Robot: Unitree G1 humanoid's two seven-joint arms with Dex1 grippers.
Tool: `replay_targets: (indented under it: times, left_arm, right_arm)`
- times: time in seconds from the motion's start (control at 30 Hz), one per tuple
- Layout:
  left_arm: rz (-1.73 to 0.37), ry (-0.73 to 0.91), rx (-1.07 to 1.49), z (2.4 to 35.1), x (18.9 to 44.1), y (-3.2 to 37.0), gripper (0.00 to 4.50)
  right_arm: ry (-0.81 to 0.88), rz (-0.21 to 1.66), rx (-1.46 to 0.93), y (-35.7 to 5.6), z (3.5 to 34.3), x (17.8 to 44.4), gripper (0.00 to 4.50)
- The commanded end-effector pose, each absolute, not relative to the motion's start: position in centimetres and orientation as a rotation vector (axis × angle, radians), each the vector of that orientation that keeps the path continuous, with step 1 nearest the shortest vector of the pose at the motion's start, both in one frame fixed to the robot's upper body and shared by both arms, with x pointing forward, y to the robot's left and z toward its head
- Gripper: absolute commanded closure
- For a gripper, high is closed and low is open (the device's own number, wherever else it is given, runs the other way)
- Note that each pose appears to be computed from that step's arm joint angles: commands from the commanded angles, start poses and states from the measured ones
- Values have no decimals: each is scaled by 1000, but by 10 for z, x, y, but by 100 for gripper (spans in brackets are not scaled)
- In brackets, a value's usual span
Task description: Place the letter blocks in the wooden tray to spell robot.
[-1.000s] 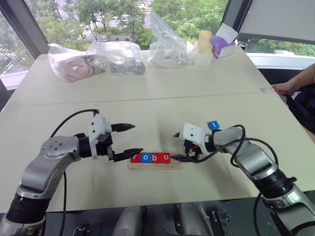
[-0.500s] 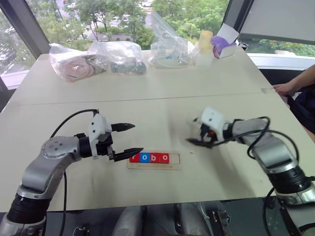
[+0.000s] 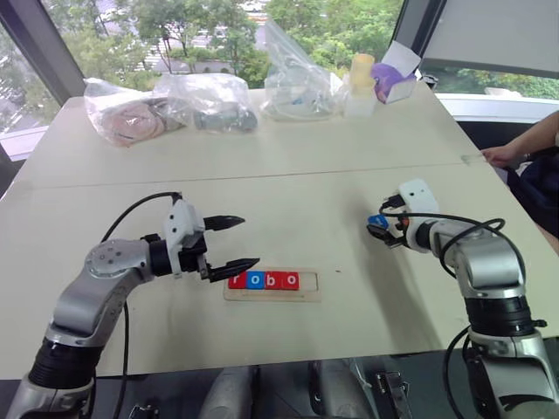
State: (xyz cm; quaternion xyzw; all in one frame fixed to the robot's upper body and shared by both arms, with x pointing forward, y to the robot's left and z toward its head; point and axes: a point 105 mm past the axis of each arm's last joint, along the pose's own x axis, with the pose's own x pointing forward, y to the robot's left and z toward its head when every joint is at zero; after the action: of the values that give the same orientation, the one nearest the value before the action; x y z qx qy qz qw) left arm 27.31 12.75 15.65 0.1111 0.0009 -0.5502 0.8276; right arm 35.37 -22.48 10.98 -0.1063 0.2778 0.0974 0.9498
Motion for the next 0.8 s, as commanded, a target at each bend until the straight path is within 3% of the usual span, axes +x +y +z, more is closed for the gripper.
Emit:
replay_targets:
  times: [0.03,0.07,0.2,0.23,0.37,0.5,0.8]
  left_arm:
    - [-1177,-36,255,164,273,126,0]
    - [-1176,-36,255,164,273,126,0]
    - [-1179,-30,254,162,271,126,0]
    - [-1188,-21,255,161,269,127,0]
    - [-1216,15,267,155,263,133,0]
    - [-1225,11,261,155,265,131,0]
    - [-1248,-6,251,153,271,123,0]
  right_arm:
    - [577,177,-207,-220,106,353,61]
    - [576,185,-203,-217,105,352,91]
    - [583,196,-202,-206,104,347,304]
    - [587,191,-200,-204,104,344,337]
    - [621,148,-172,-195,109,326,335]
    - [647,97,-86,-191,102,291,335]
    - [587,159,8,-171,98,249,335]
